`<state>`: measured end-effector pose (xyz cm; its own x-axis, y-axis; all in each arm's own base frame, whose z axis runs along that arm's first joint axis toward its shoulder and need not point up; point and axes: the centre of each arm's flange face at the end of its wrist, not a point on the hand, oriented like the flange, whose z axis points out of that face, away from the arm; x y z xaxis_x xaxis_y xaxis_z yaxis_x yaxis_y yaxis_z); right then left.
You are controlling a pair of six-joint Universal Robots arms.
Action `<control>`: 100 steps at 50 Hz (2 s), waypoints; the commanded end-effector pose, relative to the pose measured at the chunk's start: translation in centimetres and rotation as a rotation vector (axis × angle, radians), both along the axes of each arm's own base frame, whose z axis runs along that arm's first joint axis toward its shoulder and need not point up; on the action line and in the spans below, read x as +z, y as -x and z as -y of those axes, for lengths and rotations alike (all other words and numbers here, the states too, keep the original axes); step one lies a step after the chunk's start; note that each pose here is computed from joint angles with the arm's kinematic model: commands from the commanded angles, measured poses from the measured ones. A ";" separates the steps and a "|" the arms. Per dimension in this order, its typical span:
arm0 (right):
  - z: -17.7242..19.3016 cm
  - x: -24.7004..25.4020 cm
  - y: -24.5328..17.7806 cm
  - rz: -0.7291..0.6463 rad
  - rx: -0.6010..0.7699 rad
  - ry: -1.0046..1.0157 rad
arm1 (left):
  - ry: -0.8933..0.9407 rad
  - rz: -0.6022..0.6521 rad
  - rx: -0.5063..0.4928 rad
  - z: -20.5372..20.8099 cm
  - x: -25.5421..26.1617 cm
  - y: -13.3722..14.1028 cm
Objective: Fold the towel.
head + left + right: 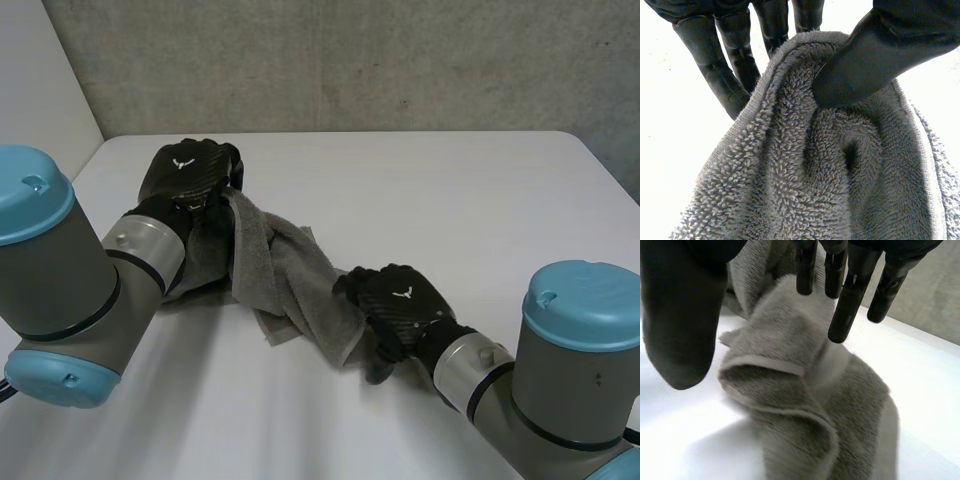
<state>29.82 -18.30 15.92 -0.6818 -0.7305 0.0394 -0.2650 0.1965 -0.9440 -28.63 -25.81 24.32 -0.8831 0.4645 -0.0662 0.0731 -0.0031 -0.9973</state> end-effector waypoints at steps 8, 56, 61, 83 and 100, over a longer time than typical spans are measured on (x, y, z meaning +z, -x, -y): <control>1.6 -1.0 0.2 -0.072 -0.038 0.023 | 0.003 -0.002 -0.001 0.0 0.1 0.0; 11.1 19.9 -2.0 0.351 -0.162 0.917 | 0.426 -0.226 0.059 4.7 11.9 0.1; 11.1 20.1 -1.7 0.289 -0.176 0.956 | 0.490 -0.313 0.089 4.0 13.6 -0.7; 9.5 4.0 0.9 -0.364 0.015 0.235 | -0.095 0.117 0.027 -3.7 -4.4 -2.1; 8.8 4.7 1.8 -0.366 0.000 0.234 | -0.166 0.213 -0.284 -15.2 -3.3 -0.7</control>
<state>28.15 -27.32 20.30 -0.5895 -0.6766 0.4412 -0.5936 -0.0076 -0.8048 -27.11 -16.08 20.72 -0.8085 0.5712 -0.1417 0.2513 0.1174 -0.9608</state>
